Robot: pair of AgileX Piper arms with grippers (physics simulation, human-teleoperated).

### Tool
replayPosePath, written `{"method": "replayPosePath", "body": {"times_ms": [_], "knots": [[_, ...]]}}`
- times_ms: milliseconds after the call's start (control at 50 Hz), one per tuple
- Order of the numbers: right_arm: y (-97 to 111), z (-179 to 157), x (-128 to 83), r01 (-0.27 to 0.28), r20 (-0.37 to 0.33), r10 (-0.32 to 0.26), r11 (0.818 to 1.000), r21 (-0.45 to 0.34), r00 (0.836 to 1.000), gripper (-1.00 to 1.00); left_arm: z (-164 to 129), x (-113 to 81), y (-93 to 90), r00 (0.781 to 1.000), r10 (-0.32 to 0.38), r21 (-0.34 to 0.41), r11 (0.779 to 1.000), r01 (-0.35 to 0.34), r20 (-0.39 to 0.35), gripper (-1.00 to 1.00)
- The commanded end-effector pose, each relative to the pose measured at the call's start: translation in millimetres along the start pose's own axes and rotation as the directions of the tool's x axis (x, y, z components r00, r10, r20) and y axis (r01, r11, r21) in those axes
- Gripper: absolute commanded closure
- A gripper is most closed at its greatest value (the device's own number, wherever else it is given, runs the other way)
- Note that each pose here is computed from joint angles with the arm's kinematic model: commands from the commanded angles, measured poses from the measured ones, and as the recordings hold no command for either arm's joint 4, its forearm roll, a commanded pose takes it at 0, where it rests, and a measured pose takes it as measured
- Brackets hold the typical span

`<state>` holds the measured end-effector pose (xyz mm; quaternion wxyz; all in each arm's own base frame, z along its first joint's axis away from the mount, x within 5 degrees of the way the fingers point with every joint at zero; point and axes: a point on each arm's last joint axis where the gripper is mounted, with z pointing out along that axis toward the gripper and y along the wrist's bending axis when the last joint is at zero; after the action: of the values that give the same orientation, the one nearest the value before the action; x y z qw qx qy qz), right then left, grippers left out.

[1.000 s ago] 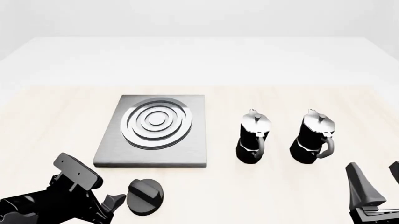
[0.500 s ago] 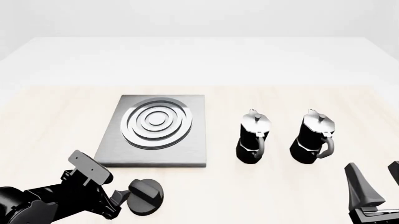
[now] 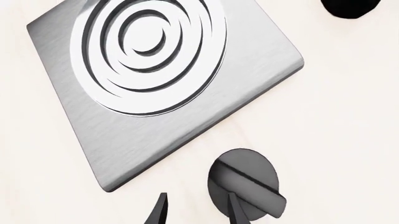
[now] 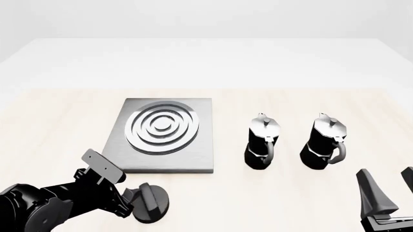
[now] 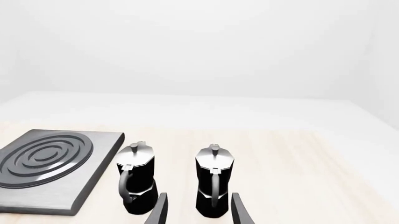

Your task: Turn off the stove.

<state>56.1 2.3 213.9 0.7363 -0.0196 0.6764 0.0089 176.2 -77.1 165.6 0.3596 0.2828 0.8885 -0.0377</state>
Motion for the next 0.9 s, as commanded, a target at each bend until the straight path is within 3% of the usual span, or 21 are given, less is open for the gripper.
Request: {"method": "replayPosePath", "body": {"times_ms": [20,620,900], "knots": [[-0.1,0.0,-0.2,-0.002,0.001,0.002,1.0,0.001,1.0,-1.0,8.3,-1.7,-2.5,1.0,0.001,0.012,1.0,-0.001,-0.009,-1.0],[-0.1,-0.1,-1.1,-0.006,0.003,0.006,1.0,0.001,1.0,-1.0,4.2,-11.6,9.0,0.999,0.035,-0.019,0.999,-0.035,-0.013,-1.0],[0.2,-0.1,-1.0,-0.005,0.004,0.005,1.0,-0.003,1.0,-1.0,-26.5,-2.9,19.3,1.0,0.009,-0.072,0.997,-0.009,0.0,-1.0]]}}
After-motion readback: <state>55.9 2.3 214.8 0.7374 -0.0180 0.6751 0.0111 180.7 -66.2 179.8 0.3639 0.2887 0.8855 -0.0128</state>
